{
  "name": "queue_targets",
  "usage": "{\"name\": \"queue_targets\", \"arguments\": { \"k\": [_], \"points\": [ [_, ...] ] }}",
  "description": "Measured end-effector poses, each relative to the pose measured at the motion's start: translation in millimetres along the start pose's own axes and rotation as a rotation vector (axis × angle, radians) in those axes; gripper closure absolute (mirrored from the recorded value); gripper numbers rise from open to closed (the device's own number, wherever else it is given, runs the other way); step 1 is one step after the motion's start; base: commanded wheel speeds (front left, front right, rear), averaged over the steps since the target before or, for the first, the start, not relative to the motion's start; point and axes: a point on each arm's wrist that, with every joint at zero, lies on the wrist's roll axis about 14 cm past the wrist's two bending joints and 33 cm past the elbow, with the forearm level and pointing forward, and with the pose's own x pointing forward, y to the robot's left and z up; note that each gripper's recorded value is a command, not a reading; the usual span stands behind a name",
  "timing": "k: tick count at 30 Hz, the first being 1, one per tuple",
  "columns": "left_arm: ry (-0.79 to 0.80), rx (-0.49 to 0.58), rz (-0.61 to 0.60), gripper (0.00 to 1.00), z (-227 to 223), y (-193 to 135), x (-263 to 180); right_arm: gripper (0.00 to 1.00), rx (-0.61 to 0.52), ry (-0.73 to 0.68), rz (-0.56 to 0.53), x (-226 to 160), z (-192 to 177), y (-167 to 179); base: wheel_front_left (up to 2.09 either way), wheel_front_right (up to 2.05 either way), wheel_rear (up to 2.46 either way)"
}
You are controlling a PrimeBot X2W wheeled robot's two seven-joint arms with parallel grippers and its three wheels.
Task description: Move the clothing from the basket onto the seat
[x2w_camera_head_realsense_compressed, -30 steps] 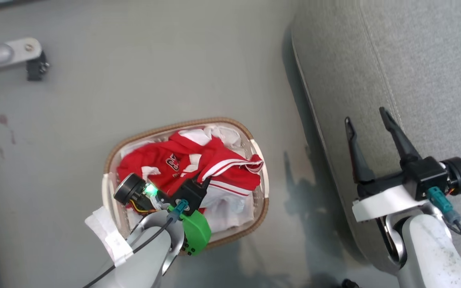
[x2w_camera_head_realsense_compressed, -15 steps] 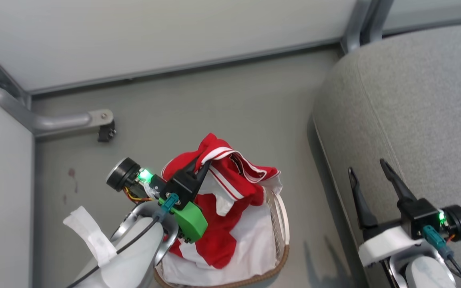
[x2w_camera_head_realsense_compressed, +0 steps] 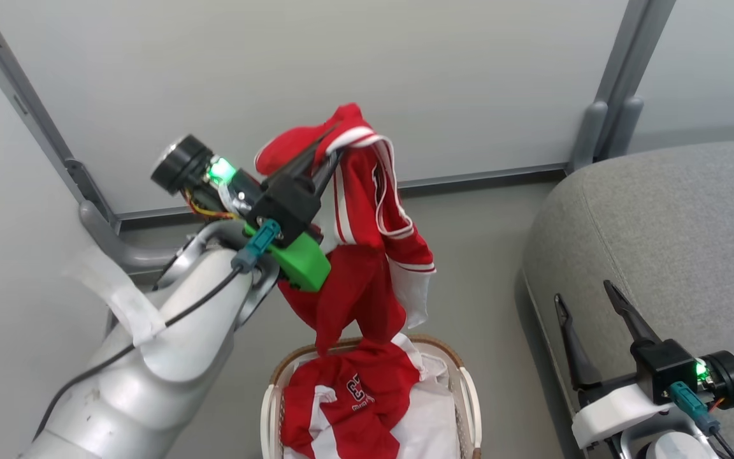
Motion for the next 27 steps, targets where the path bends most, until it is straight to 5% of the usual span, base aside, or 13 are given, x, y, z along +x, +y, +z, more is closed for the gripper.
{"name": "queue_targets", "arguments": {
  "k": [19, 27],
  "points": [
    [-0.125, 0.093, -0.018, 1.0, 69.3, 2.1, 24.1, 0.0, 0.016, -0.099, 0.321, 27.8, 34.8, 103.5, 0.0, 0.0, 0.0],
    [-0.153, 0.076, -0.053, 1.0, 82.5, -12.1, 23.9, 0.0, -0.035, -0.105, 0.362, 52.9, 38.9, 113.6, 0.0, 0.0, 0.0]
  ]
}}
